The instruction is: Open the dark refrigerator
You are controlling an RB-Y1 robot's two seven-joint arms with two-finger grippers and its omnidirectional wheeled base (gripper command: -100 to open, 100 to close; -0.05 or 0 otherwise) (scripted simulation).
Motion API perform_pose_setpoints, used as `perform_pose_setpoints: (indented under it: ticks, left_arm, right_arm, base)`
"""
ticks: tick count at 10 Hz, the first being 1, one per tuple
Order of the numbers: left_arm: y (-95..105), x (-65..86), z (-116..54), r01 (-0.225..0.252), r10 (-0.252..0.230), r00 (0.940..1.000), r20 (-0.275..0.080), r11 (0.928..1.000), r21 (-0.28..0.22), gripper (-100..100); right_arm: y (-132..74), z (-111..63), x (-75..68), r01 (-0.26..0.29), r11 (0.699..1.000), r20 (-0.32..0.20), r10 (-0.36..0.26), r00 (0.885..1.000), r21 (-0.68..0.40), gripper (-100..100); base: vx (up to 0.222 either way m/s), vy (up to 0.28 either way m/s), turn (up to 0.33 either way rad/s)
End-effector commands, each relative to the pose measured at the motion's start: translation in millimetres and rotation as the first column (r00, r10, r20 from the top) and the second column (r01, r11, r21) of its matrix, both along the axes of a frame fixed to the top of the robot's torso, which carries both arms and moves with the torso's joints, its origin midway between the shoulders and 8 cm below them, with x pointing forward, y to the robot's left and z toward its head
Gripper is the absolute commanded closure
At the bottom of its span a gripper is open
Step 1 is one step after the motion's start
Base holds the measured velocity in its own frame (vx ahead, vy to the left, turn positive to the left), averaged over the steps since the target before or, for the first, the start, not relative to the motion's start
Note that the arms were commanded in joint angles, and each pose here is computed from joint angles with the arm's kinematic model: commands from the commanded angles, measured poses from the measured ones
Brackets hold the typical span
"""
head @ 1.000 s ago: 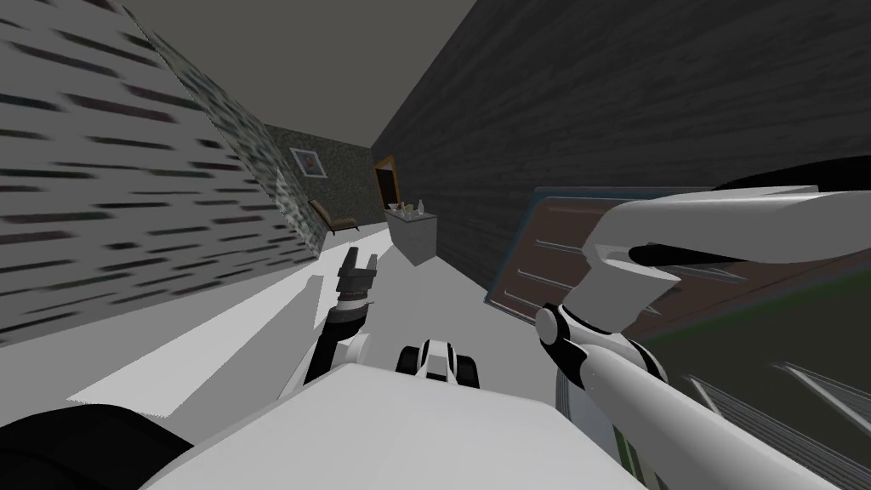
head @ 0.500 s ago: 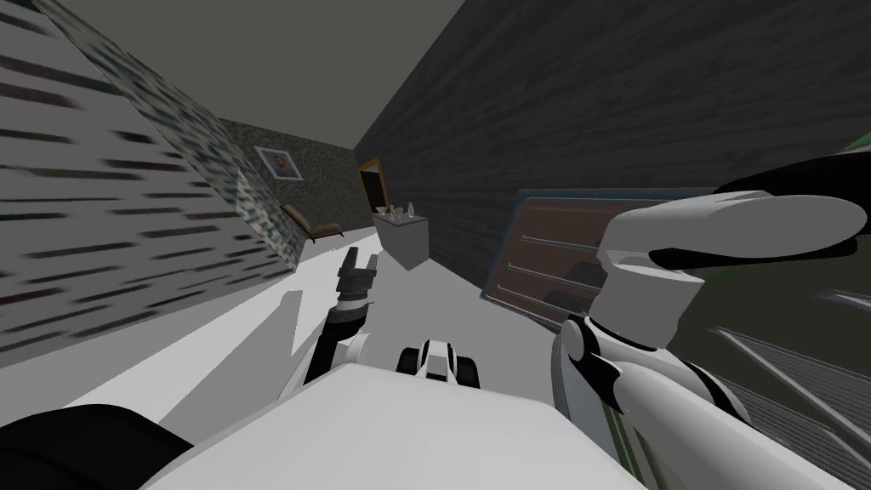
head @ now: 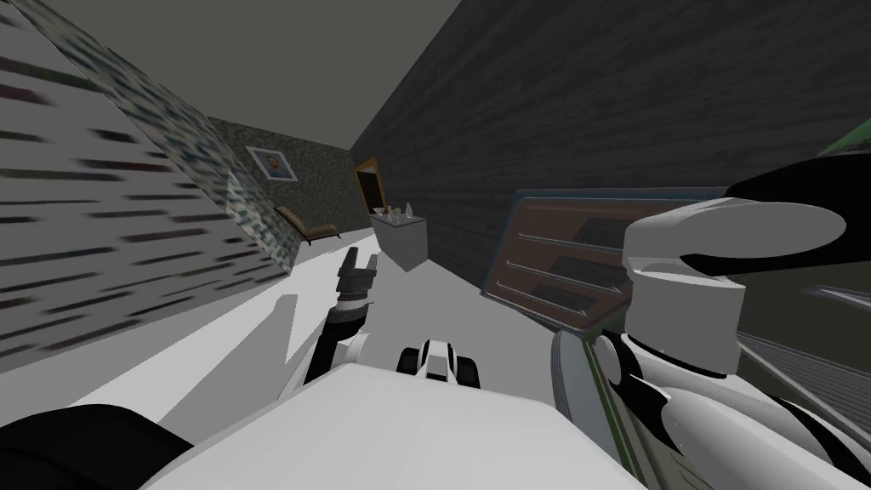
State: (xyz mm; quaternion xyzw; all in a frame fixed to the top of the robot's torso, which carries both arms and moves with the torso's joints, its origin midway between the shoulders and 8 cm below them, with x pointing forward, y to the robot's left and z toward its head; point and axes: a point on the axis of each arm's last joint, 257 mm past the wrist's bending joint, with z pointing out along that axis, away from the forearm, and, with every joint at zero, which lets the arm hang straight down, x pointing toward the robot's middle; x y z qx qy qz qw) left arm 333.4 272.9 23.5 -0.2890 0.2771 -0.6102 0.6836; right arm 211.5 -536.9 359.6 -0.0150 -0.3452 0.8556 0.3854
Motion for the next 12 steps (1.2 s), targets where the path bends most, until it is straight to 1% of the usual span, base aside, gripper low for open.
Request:
perform_pose_setpoints:
  ticks: [1, 2, 3, 4, 5, 6, 7, 8, 9, 10, 11, 12]
  left_arm:
    - [0.0, 0.0, 0.1, 0.000, 0.000, 1.0000, 0.000, 1.0000, 0.000, 0]
    - [-0.1, 0.0, 0.2, 0.000, 0.000, 1.0000, 0.000, 1.0000, 0.000, 0]
    - [-0.1, 0.0, 0.2, 0.000, 0.000, 1.0000, 0.001, 1.0000, 0.000, 0]
    - [-0.1, 0.0, 0.2, 0.000, 0.000, 1.0000, 0.000, 1.0000, 0.000, 0]
    - [-0.1, 0.1, 0.1, 0.000, 0.000, 1.0000, 0.000, 1.0000, 0.000, 0]
    - [-0.1, 0.1, 0.1, 0.000, 0.000, 1.0000, 0.000, 1.0000, 0.000, 0]
    - [0.0, 0.0, 0.0, 0.000, 0.000, 1.0000, 0.000, 1.0000, 0.000, 0]
    - [-0.1, 0.0, 0.1, 0.000, 0.000, 1.0000, 0.000, 1.0000, 0.000, 0]
    - [-0.1, 0.0, 0.2, 0.000, 0.000, 1.0000, 0.000, 1.0000, 0.000, 0]
    - [-0.1, 0.0, 0.2, 0.000, 0.000, 1.0000, 0.000, 1.0000, 0.000, 0]
    - [-0.1, 0.0, 0.1, 0.000, 0.000, 1.0000, 0.000, 1.0000, 0.000, 0]
    - [0.0, 0.0, 0.1, 0.000, 0.000, 1.0000, 0.000, 1.0000, 0.000, 0]
  right_arm:
    - [13, 11.6, 32.1, 0.159, 0.978, -0.207, -0.185, 0.961, -0.133, -100]
    - [16, 16.2, 38.8, 0.195, 0.964, -0.245, -0.237, 0.940, -0.182, -100]
    - [23, 25.6, 32.9, 0.242, 0.945, -0.235, -0.293, 0.927, -0.221, -100]
    - [34, 36.2, 24.5, 0.281, 0.924, -0.212, -0.338, 0.917, -0.261, -100]
    - [39, 42.9, 20.5, 0.291, 0.915, -0.201, -0.352, 0.914, -0.280, -100]
    - [49, 34.1, 62.4, 0.333, 0.862, -0.318, -0.461, 0.828, -0.382, -100]
    - [52, 30.6, 71.1, 0.379, 0.819, -0.340, -0.537, 0.772, -0.431, -100]
    - [52, 28.9, 84.8, 0.398, 0.776, -0.365, -0.596, 0.715, -0.489, -100]
    - [53, 27.9, 98.4, 0.403, 0.736, -0.383, -0.645, 0.662, -0.544, -100]
    - [60, 34.0, 98.6, 0.423, 0.696, -0.360, -0.685, 0.634, -0.580, -100]
    - [69, 42.0, 94.9, 0.441, 0.661, -0.327, -0.713, 0.620, -0.607, -100]
    - [76, 50.1, 91.6, 0.448, 0.640, -0.304, -0.728, 0.615, -0.624, -100]
  base:
    - [0.072, 0.126, -0.224]
    - [0.023, 0.060, -0.003]
    - [0.002, 0.011, 0.048]
    - [-0.009, -0.013, 0.009]
    - [-0.011, -0.017, -0.007]
    - [0.090, 0.130, -0.303]
    - [0.099, 0.222, -0.420]
    - [0.076, 0.135, -0.213]
    - [0.058, 0.034, -0.009]
    - [0.022, -0.019, 0.030]
    - [0.006, -0.033, 0.006]
    - [-0.004, -0.024, -0.004]
